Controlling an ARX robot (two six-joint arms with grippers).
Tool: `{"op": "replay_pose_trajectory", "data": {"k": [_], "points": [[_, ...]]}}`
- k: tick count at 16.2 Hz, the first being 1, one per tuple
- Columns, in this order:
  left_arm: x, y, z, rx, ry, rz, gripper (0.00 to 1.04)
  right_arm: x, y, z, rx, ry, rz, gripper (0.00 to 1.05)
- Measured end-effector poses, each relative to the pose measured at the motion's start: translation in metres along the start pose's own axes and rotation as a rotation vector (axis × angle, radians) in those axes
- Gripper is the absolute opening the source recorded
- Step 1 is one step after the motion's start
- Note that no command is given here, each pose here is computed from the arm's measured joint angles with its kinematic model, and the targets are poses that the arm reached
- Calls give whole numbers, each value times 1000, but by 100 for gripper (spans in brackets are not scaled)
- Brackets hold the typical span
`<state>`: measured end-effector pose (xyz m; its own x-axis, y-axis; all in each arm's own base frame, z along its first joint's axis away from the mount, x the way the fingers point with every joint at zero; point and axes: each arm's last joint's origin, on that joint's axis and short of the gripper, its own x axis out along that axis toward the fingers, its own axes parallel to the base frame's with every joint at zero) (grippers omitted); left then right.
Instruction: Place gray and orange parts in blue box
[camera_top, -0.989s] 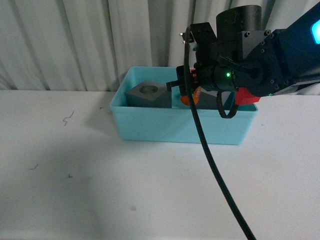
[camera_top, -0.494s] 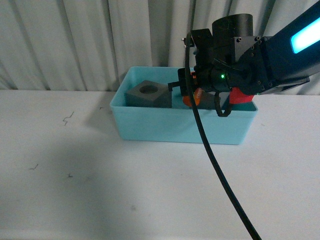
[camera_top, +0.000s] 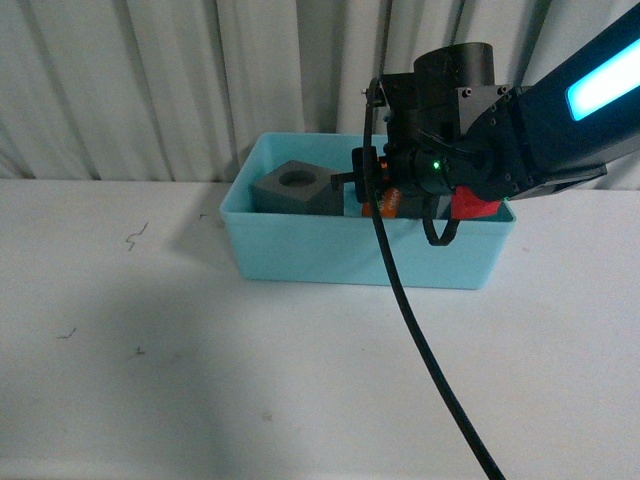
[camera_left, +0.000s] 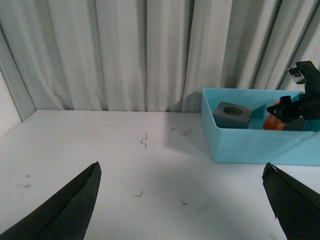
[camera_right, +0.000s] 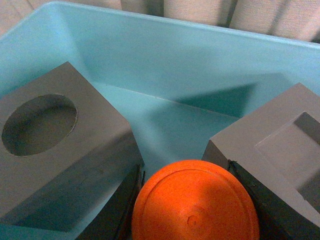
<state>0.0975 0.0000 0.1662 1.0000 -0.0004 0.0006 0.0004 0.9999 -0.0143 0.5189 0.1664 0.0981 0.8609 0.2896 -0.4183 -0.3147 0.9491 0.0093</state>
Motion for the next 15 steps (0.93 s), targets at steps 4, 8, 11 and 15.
{"op": "replay_pose_trajectory", "data": {"k": [4,8,11,15], "points": [[0,0,0,0,0,0,98,0,2,0,1,-6,-1,47],[0,0,0,0,0,0,98,0,2,1,-2,-21,-2,88],[0,0,0,0,0,0,98,-16,2,2,-2,-84,2,98],[0,0,0,0,0,0,98,-73,-5,27,-10,-230,40,98]]}}
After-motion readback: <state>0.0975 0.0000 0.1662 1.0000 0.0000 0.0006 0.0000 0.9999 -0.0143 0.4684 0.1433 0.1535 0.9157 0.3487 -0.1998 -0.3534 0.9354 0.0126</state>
